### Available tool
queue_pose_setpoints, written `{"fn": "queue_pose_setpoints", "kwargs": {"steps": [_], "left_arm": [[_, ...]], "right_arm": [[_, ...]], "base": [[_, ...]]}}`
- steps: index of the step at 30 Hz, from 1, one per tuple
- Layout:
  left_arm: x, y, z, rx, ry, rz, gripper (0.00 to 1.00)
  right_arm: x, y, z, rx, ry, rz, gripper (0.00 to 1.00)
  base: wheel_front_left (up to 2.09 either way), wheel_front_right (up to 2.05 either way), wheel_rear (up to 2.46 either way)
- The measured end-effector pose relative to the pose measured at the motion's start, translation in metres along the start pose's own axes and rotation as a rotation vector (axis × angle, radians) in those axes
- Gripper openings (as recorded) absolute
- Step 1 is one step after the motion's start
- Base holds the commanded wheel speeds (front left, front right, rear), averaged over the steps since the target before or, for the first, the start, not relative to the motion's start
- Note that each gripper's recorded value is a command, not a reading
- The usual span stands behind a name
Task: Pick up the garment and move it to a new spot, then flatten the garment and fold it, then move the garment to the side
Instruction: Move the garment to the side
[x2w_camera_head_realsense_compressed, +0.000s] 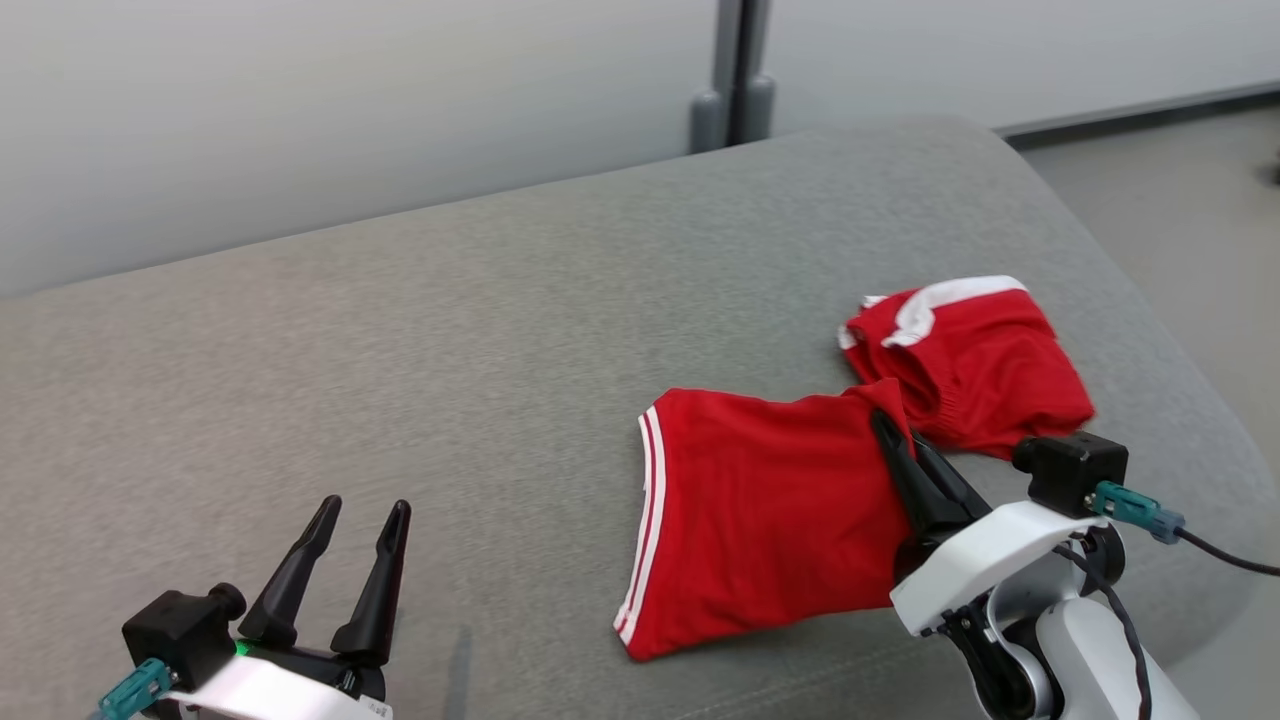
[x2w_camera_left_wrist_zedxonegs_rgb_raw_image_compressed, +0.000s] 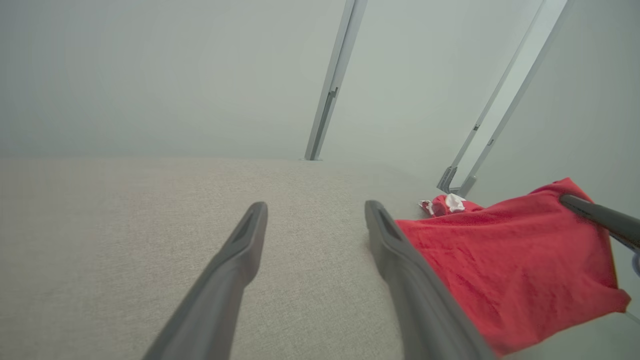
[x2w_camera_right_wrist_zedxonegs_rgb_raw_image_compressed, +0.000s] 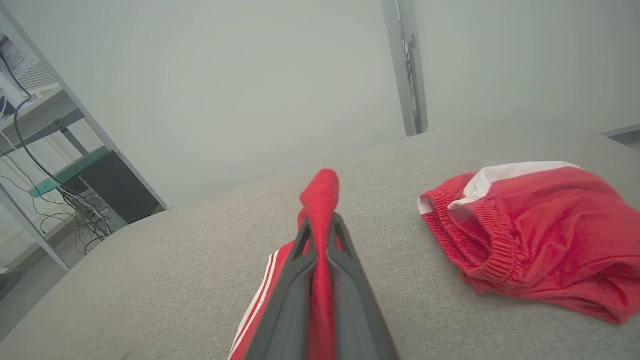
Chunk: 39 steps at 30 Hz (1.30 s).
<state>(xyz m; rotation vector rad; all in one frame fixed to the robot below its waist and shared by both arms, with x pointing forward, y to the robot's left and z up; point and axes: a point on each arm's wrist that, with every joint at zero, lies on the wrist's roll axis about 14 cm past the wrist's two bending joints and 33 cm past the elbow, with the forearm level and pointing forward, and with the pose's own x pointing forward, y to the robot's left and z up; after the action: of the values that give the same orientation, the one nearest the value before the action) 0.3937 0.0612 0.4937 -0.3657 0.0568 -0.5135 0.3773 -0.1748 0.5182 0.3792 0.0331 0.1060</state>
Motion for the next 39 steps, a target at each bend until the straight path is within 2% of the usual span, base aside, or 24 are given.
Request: {"fn": "queue_pose_setpoints", "kwargs": {"steps": [12,15,19,26,32,39], "left_arm": [[0.036,-0.031,-0.016,-0.023,0.038,-0.142,1.0],[0.041,-0.032,-0.023,-0.028,0.054,-0.164,1.0],[0.044,-0.027,-0.024,-0.03,0.056,-0.171,1.0],[0.033,-0.004,-0.013,-0.007,0.034,-0.121,1.0],[0.017,0.022,-0.007,0.011,0.027,-0.051,1.0],[0.001,0.043,-0.004,0.023,0.034,0.006,1.0]], "right_arm": [[-0.039,-0.044,0.002,-0.022,-0.024,-0.175,0.0],[-0.039,-0.05,-0.006,-0.101,0.019,-0.194,0.0],[-0.022,-0.056,-0.006,-0.224,0.055,-0.189,0.0],[0.037,-0.064,0.048,-0.414,-0.023,-0.177,0.0],[0.064,-0.086,0.079,-0.501,-0.045,-0.263,0.0],[0.07,-0.126,0.083,-0.552,0.008,-0.41,0.0]], "base": [[0.0,0.0,0.0],[0.0,0.0,0.0],[0.0,0.0,0.0],[0.0,0.0,0.0],[0.0,0.0,0.0],[0.0,0.0,0.0]]}}
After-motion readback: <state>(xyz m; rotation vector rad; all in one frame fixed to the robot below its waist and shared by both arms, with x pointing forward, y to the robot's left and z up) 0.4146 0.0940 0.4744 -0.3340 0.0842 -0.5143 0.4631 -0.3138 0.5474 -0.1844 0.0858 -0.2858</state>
